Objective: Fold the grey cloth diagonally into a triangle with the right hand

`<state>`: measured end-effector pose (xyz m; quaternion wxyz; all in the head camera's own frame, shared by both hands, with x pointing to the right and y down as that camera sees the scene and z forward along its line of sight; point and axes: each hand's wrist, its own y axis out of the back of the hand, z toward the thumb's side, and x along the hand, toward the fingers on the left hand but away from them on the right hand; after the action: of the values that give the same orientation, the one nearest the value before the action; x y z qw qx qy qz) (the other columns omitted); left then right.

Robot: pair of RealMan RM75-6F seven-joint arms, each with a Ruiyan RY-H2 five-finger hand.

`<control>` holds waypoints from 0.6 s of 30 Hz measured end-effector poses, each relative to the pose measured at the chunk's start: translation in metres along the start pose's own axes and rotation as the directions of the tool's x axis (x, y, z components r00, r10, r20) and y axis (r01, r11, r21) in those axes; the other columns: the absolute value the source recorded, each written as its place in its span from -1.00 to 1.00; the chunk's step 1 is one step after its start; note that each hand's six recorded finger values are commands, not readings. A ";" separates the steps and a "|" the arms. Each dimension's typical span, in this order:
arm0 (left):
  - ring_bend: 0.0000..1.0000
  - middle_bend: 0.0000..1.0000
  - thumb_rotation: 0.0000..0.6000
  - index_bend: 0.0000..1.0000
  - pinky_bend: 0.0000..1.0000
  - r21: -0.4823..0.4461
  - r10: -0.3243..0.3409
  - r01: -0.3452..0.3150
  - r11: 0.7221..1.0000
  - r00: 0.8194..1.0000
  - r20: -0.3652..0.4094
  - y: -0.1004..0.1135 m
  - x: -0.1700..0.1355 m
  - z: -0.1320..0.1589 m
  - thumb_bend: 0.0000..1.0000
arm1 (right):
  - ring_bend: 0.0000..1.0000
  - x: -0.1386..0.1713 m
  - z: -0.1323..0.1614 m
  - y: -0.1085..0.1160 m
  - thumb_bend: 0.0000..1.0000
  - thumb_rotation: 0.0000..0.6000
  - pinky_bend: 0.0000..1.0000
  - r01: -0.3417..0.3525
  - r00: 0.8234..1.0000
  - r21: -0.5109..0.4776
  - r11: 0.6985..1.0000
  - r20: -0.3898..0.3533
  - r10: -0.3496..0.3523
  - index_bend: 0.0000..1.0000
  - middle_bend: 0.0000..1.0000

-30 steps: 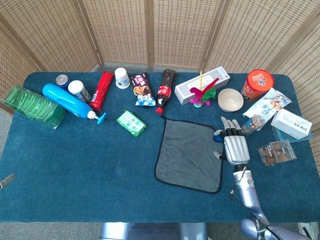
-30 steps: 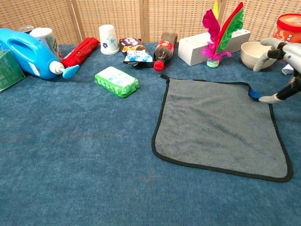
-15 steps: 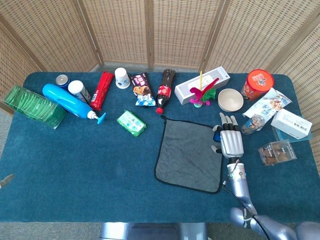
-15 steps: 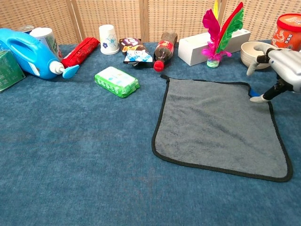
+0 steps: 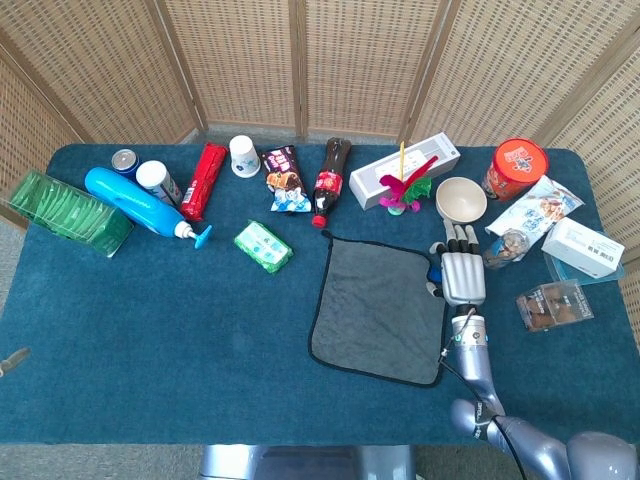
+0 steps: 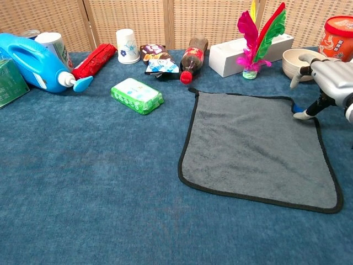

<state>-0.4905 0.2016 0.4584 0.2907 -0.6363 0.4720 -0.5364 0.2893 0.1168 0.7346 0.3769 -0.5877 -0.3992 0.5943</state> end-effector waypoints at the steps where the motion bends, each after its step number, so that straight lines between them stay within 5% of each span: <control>1: -1.00 -1.00 1.00 -0.90 -1.00 0.000 0.000 0.000 1.000 1.000 0.002 0.000 0.000 0.000 -0.57 | -1.00 0.000 -0.001 0.000 -1.00 1.00 -1.00 -0.001 1.000 0.002 1.000 0.000 0.001 -0.28 -1.00; 18: -1.00 -1.00 1.00 -0.90 -1.00 -0.001 -0.004 0.004 1.000 1.000 0.009 0.000 -0.002 0.001 -0.57 | -1.00 -0.001 -0.013 -0.008 -0.98 1.00 -1.00 -0.018 0.999 0.052 0.999 0.027 0.016 -0.27 -1.00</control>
<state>-0.4893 0.2035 0.4577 0.2918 -0.6398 0.4697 -0.5338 0.3026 0.1197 0.7427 0.3815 -0.5731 -0.3837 0.6155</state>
